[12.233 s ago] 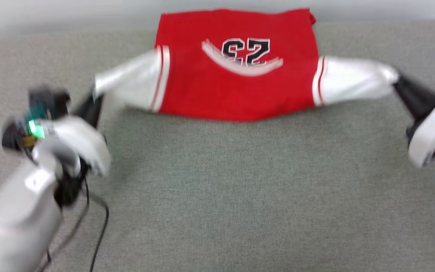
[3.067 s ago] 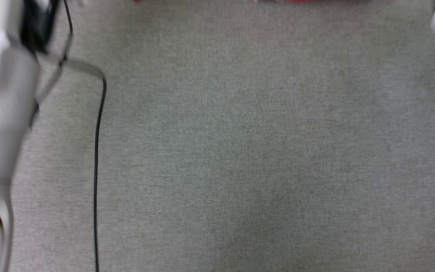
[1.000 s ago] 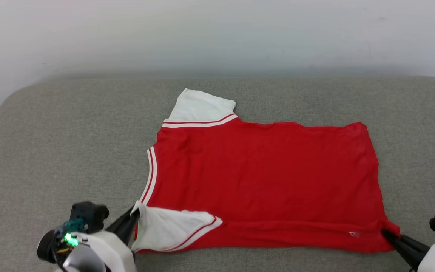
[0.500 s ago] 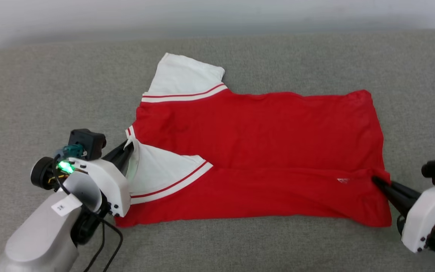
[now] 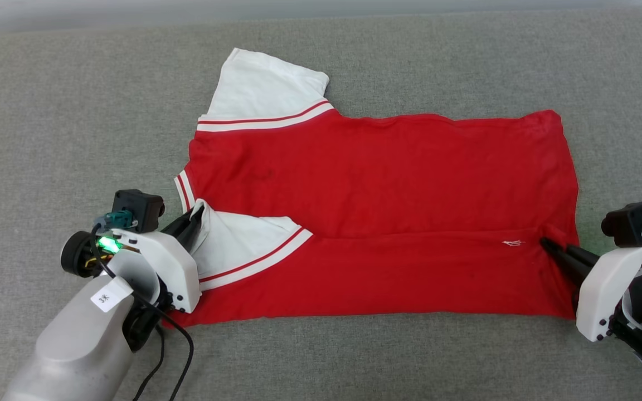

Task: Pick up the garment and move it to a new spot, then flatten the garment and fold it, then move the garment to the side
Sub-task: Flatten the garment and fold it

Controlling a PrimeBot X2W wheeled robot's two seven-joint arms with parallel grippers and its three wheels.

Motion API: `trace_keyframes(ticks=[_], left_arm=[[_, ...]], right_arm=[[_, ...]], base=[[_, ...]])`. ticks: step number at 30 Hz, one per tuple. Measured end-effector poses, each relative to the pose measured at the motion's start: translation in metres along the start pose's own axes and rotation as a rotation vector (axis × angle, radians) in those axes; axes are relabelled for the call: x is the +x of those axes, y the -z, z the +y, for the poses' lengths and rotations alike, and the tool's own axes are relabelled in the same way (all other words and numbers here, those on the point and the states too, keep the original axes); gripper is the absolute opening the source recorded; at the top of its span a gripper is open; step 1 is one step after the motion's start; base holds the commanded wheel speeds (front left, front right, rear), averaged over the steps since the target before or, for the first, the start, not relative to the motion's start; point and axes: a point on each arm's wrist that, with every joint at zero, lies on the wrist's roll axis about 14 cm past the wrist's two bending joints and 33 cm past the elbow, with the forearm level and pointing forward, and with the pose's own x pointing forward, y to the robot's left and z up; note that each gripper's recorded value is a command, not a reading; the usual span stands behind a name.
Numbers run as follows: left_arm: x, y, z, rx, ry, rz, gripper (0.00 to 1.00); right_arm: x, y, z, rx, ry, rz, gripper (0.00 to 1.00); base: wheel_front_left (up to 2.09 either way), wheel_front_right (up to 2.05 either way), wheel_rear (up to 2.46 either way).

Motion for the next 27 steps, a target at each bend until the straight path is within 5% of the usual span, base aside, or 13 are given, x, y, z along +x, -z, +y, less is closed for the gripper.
trace_keyframes(ticks=[2, 3, 4, 15, 27], left_arm=[[-0.001, -0.001, 0.001, -0.008, -0.007, -0.014, 0.0], [-0.002, -0.002, 0.001, -0.011, -0.012, -0.021, 0.24], [-0.004, -0.002, 0.001, -0.01, -0.016, -0.026, 1.0], [-0.041, -0.061, 0.014, 0.076, -0.054, -0.149, 1.0], [-0.071, -0.072, 0.002, 0.126, 0.006, 0.144, 1.0]], right_arm=[[0.0, 0.0, 0.001, 0.013, -0.001, -0.012, 0.0], [0.0, -0.001, 0.001, 0.014, 0.001, -0.019, 0.43], [-0.001, -0.003, 0.002, 0.011, 0.0, -0.03, 1.0], [-0.032, -0.033, 0.004, 0.003, -0.001, -0.194, 1.0], [-0.05, -0.046, 0.016, -0.02, -0.012, -0.245, 1.0]], base=[[0.0, 0.0, 0.0], [0.0, 0.0, 0.0], [0.0, 0.0, 0.0], [0.0, 0.0, 0.0], [0.0, 0.0, 0.0]])
